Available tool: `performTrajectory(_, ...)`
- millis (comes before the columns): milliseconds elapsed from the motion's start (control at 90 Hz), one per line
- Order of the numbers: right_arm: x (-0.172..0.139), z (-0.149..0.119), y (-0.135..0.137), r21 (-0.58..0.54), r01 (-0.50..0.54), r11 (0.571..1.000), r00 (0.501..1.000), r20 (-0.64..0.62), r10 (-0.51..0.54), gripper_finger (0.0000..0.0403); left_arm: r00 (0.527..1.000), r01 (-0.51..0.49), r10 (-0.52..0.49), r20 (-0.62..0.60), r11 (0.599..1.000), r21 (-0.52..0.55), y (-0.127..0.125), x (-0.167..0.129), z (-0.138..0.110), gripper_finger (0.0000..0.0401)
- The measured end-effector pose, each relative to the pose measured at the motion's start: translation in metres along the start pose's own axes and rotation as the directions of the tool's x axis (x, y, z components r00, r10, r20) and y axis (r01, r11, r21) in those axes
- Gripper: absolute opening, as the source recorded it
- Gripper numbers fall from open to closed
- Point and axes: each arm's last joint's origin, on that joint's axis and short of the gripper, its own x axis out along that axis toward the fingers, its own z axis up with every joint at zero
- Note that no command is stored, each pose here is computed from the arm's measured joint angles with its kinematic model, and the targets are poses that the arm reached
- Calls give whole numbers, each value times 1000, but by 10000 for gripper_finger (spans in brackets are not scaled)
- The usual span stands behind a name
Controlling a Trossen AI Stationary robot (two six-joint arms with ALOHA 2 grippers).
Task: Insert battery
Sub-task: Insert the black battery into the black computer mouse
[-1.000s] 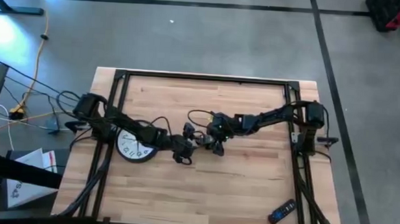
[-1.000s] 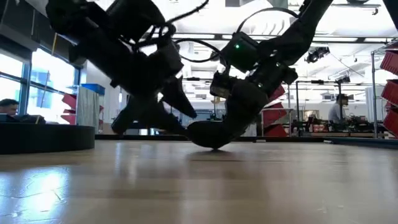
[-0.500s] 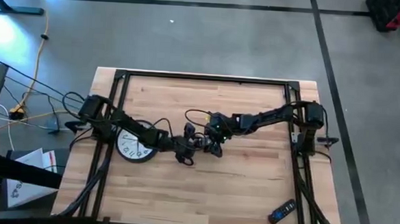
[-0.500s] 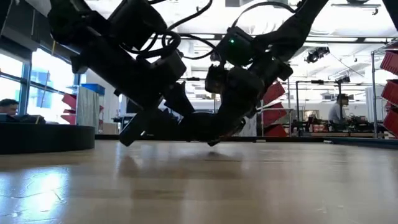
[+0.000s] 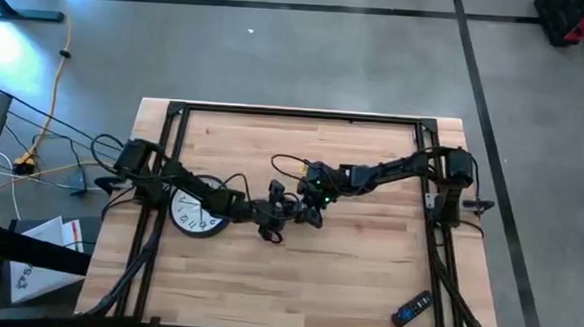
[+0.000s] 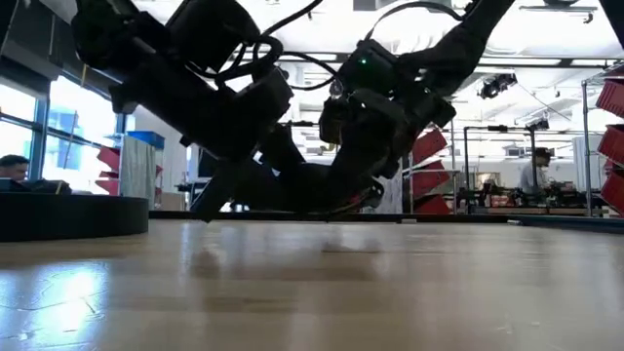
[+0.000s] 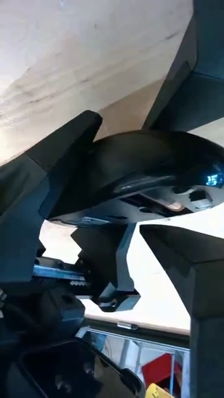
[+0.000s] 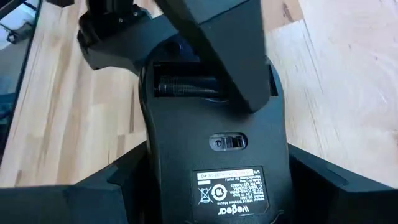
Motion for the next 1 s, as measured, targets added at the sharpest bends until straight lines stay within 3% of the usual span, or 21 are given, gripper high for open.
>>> performTrajectory(278,0,1,0,14,-9,1000,1000,4,9,248,999,-41,41,-16,999,-9,-6,-5,4,130)
performTrajectory(422,0,1,0,-10,-10,1000,1000,7,10,257,999,-48,48,-19,998,-37,-8,-6,6,131)
performTrajectory(822,-5,2,8,-141,-13,990,1000,-28,9,331,1000,-22,20,-15,995,-94,-9,-8,6,133)
performTrajectory(922,-21,12,16,-219,55,974,996,-57,-69,333,999,-26,24,-22,995,-100,-2,-11,6,132)
performTrajectory(1000,-35,20,27,-337,173,926,978,-50,-201,331,999,-42,38,-34,993,-114,10,-15,6,132)
